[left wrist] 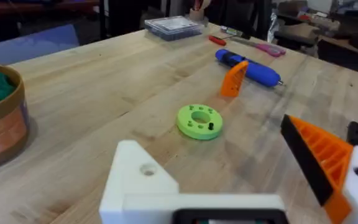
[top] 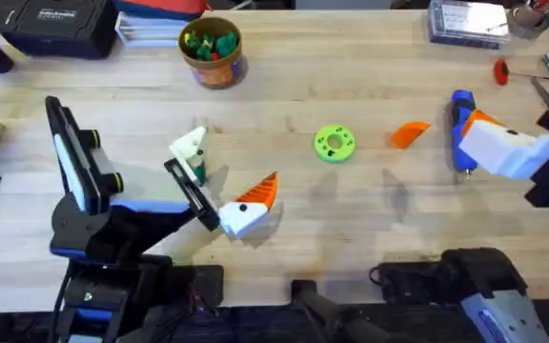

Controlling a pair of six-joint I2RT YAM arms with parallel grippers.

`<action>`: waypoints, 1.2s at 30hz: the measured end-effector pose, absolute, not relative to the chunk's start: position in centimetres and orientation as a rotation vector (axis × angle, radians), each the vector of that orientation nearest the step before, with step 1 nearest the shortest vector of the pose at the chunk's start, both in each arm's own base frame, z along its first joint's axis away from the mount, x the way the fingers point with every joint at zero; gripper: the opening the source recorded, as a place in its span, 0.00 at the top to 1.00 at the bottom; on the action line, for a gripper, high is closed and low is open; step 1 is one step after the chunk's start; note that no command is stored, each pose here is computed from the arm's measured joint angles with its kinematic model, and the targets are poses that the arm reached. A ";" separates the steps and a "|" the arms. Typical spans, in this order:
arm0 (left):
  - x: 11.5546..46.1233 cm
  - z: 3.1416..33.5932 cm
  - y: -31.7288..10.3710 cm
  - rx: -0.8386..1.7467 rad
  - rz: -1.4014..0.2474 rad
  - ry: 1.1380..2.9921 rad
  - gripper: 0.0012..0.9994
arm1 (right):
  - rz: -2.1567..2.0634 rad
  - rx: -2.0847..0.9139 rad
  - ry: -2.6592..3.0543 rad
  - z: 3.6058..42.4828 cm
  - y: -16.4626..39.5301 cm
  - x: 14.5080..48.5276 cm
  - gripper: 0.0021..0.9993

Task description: Pick up the gripper from the table and insert it into the empty holder that is missing its gripper. Then pick up a screw, insert it into the mounting hole, and use the screwdriver to tighten it. Finally, clean up the table by picking up the vegetable and placing it into the bucket.

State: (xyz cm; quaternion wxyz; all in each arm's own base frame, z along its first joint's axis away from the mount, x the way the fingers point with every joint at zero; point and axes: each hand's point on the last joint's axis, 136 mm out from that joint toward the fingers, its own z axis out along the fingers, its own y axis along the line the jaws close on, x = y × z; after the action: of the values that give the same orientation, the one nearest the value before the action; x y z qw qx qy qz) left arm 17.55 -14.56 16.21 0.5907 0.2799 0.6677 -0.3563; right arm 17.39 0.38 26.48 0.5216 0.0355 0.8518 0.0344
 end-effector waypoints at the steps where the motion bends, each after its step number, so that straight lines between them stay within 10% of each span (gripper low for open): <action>1: 17.5 16.2 -14.6 0.657 -0.835 1.553 0.01 | 0.083 0.085 2.041 26.5 0.4 17.4 0.01; 36: 17.2 16.2 -14.8 0.672 -0.852 1.549 0.01 | 0.083 0.084 2.039 26.5 0.4 17.4 0.01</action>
State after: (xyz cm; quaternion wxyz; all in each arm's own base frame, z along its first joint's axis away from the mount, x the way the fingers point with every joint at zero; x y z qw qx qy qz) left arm 17.17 -14.84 16.21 0.5853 0.2882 0.6641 -0.3652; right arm 17.44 0.38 26.52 0.5222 0.0352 0.8514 0.0345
